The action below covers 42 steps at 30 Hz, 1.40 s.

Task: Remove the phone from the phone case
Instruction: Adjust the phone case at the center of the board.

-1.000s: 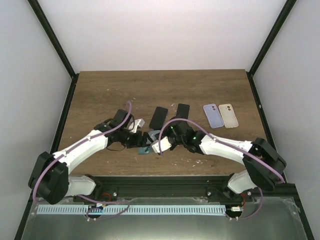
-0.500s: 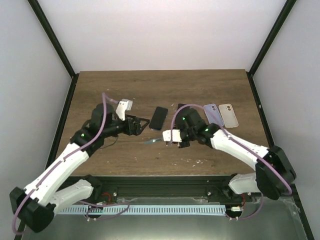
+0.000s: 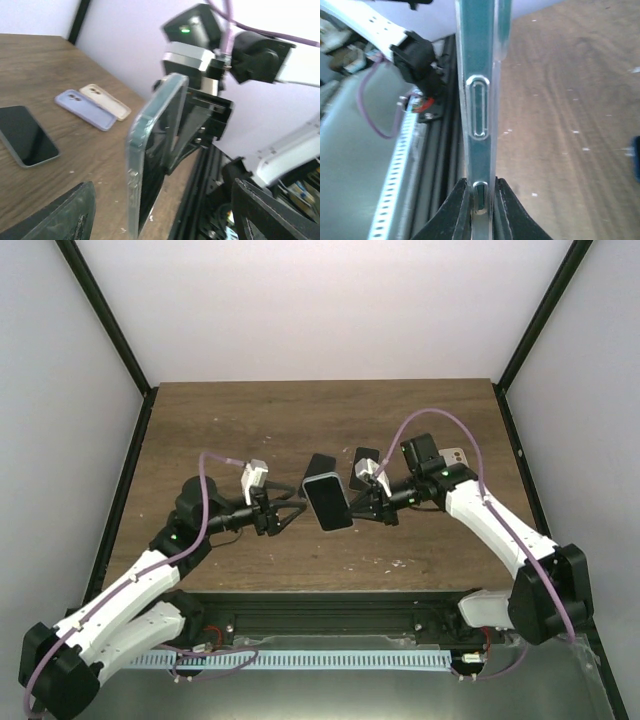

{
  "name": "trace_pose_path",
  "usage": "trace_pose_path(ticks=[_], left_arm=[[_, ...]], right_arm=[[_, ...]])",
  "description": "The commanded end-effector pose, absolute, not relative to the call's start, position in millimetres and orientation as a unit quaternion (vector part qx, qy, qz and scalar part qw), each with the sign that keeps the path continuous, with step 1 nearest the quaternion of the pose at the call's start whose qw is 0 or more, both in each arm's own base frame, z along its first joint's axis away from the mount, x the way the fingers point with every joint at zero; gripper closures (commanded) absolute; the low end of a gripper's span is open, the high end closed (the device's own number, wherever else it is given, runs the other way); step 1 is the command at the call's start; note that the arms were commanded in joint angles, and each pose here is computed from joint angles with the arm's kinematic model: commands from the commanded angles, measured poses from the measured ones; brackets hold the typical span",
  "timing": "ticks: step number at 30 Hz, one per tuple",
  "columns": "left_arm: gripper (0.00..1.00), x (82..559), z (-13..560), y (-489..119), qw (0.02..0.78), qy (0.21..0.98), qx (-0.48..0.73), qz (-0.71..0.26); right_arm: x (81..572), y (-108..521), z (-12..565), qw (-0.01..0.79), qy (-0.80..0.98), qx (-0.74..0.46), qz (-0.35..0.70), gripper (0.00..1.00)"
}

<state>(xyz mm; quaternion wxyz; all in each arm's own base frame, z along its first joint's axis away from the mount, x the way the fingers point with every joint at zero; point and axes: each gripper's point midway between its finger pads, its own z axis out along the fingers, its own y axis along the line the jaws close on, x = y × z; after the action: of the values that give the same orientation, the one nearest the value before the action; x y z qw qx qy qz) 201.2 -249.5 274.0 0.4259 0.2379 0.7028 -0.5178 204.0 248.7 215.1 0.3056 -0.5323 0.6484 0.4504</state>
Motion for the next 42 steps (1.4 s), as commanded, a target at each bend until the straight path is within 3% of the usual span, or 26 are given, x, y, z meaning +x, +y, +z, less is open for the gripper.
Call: trace_pose_path(ticks=[1,6,11,13,17,29,40,42], left_arm=[[0.26,171,291,-268,0.418,0.639,0.319,-0.561],[0.41,170,293,-276,0.412,0.636,0.335,-0.56],[0.48,175,296,-282,0.405,0.637,0.337,-0.563],[0.48,180,295,-284,0.404,0.643,0.331,-0.56],[0.37,198,287,-285,0.412,0.67,0.304,-0.538],[0.34,215,280,-288,0.409,0.692,0.274,-0.529],[0.64,198,283,-306,0.353,0.665,0.317,-0.577],[0.66,198,285,-307,0.353,0.662,0.319,-0.578]], right_arm=[[178,254,252,0.256,0.605,-0.496,0.567,0.99],[178,255,250,0.239,0.609,-0.483,0.582,0.99],[175,255,249,0.231,0.605,-0.48,0.592,0.99],[174,255,249,0.229,0.601,-0.48,0.596,0.99],[171,254,250,0.226,0.597,-0.479,0.602,0.99],[173,255,242,0.221,0.608,-0.475,0.597,0.99],[177,255,236,0.219,0.617,-0.472,0.59,0.99],[177,255,236,0.218,0.618,-0.471,0.591,0.99]])
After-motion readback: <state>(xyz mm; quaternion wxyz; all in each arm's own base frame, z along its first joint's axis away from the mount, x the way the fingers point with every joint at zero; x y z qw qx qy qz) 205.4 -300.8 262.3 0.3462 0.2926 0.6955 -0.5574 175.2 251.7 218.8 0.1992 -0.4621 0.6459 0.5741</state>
